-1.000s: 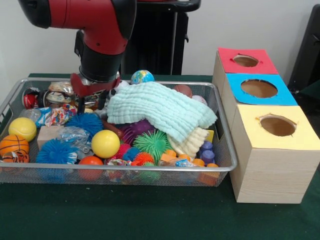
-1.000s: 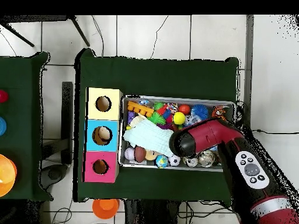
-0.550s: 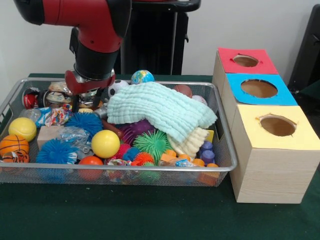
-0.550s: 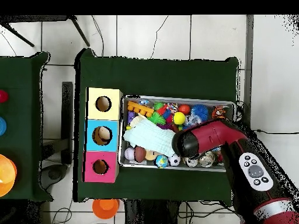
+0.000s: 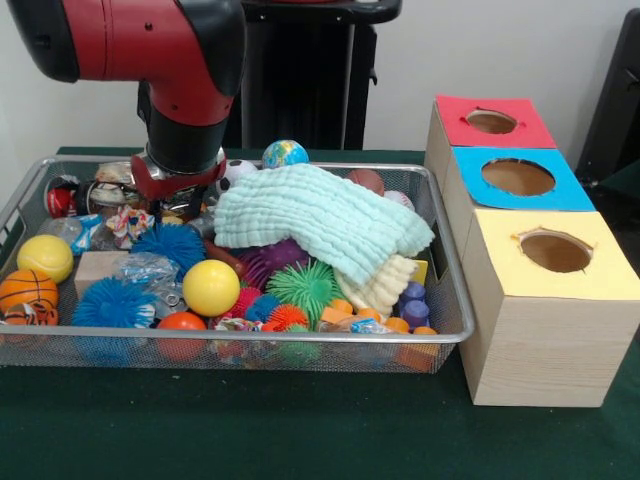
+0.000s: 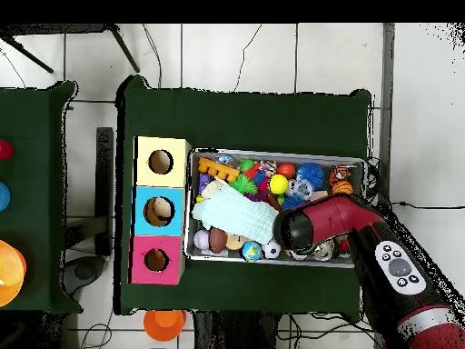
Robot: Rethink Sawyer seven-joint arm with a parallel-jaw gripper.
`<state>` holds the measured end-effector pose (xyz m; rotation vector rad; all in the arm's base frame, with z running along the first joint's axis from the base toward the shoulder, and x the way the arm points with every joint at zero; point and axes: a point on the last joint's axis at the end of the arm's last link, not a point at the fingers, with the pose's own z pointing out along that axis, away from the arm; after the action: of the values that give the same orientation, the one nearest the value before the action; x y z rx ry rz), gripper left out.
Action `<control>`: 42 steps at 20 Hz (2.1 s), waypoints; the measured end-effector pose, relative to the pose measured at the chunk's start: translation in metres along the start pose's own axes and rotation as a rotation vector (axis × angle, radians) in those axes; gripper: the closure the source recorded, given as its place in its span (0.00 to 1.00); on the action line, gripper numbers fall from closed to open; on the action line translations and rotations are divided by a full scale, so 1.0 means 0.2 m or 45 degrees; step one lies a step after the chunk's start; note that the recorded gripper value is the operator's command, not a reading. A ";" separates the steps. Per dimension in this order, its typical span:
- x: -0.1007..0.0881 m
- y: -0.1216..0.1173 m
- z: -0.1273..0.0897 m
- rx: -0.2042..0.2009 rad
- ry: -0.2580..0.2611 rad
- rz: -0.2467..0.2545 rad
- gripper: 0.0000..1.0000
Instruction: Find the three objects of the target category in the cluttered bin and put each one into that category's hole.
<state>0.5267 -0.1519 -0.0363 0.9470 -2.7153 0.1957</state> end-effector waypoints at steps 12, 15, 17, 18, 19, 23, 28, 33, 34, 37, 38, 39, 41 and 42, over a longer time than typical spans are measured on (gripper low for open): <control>-0.03 0.02 0.02 0.041 0.023 -0.048 0.00; -0.03 0.03 0.02 0.058 0.034 -0.070 0.00; -0.03 0.03 0.02 0.067 0.038 -0.080 0.00; -0.03 0.03 0.02 0.068 0.039 -0.080 0.00; -0.03 0.03 0.02 0.068 0.039 -0.080 0.00; -0.03 0.03 0.02 0.068 0.040 -0.080 1.00; -0.03 0.03 0.02 0.067 0.040 -0.080 1.00; -0.03 0.03 0.02 0.067 0.040 -0.079 1.00; -0.03 0.03 0.02 0.066 0.040 -0.080 1.00; -0.02 0.03 0.02 0.064 0.041 -0.079 1.00; -0.02 0.03 0.02 0.064 0.041 -0.077 1.00; -0.01 0.03 0.02 0.063 0.041 -0.076 1.00; 0.00 0.03 0.01 0.067 0.034 -0.073 1.00; 0.01 0.02 0.00 0.070 0.032 -0.072 1.00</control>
<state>0.5219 -0.1497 -0.0353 1.0279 -2.6689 0.2708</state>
